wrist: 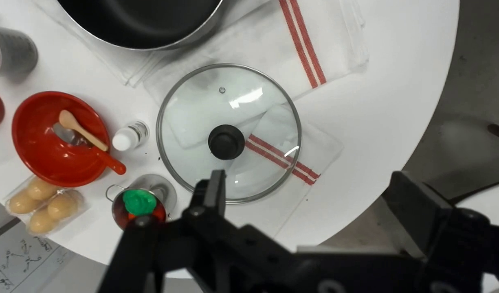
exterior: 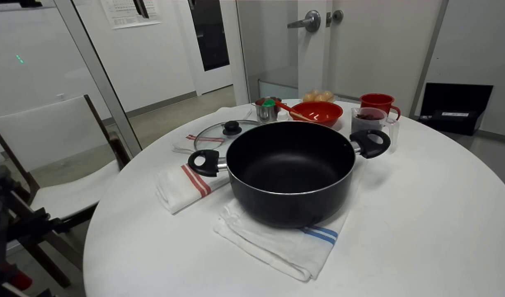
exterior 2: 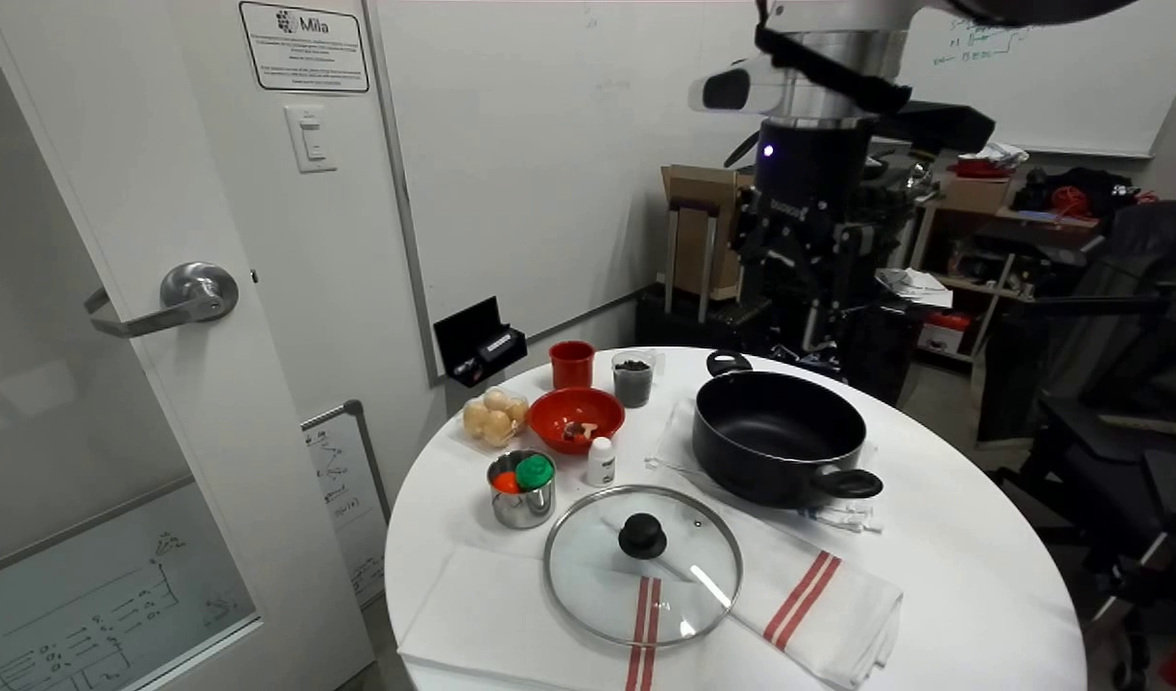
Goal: Place the lid on the pot
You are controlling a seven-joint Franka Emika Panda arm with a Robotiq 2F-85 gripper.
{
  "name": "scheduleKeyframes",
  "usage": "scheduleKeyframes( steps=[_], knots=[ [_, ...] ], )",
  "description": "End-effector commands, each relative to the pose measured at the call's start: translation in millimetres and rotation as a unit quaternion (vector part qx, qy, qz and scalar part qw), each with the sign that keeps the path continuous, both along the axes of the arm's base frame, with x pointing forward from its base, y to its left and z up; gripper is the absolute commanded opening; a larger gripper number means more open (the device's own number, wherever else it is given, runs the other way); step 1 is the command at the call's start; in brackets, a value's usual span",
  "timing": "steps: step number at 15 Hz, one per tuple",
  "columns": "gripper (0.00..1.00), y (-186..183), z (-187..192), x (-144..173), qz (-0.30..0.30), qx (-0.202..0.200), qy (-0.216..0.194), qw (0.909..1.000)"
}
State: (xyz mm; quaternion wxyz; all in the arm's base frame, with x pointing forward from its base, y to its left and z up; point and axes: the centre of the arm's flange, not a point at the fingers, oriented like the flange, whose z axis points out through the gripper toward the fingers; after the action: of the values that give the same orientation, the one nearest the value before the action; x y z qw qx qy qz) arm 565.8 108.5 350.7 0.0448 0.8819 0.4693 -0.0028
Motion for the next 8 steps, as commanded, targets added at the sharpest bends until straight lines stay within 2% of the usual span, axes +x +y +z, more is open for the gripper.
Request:
scheduleKeyframes(
  steps=[1,4,8],
  knots=[
    [1.00,22,-30,48,0.019,0.001,0.005,0.9998],
    [1.00,31,-66,67,0.017,0.003,0.003,0.9998],
    [1.00,22,-119,87,0.015,0.009,-0.006,0.9998]
  ],
)
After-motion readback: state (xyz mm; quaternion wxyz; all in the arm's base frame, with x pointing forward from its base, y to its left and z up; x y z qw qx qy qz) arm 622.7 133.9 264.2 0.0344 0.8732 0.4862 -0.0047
